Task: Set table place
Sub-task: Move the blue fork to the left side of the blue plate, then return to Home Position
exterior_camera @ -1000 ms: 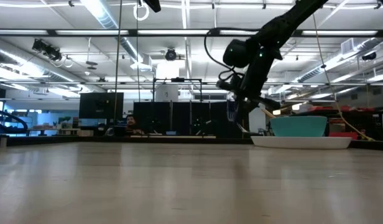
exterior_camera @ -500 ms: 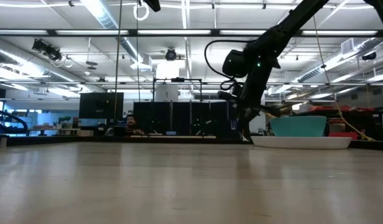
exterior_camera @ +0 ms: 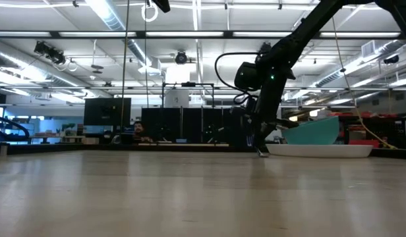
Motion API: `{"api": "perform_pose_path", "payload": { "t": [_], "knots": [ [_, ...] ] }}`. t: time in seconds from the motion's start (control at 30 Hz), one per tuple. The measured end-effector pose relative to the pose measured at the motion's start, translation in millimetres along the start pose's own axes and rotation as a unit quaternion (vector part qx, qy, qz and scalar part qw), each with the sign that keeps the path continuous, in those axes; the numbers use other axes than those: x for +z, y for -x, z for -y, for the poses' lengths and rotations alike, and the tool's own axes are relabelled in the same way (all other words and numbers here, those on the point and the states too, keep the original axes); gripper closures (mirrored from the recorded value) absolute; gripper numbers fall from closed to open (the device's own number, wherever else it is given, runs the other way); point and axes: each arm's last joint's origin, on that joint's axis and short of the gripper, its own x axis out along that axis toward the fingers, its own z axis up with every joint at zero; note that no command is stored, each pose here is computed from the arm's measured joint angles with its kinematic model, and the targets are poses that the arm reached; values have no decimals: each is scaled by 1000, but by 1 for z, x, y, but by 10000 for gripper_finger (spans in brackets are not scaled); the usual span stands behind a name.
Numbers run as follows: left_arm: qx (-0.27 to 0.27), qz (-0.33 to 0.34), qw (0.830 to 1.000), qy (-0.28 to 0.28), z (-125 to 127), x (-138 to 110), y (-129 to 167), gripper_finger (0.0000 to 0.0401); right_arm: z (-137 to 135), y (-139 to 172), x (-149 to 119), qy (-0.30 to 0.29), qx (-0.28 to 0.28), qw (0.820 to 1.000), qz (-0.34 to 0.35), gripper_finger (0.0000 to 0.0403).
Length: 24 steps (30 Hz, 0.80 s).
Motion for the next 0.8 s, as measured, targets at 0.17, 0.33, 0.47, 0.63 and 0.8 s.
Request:
{"api": "perform_pose_path", "payload": {
  "t": [0.17,0.33,0.47,0.63,0.8],
  "knots": [
    [0,0,1000,0,0,0,0,271,-2,9,2,19,12,1000,11,387],
    [0,0,1000,3,0,0,0,267,-2,16,4,32,19,999,18,368],
    [0,0,1000,4,0,0,0,271,-2,16,4,32,20,999,18,349],
    [0,0,1000,4,0,0,0,275,-2,16,4,32,20,999,18,332],
    [0,0,1000,4,0,0,0,270,-2,16,4,32,20,999,18,326]
  ]
}}
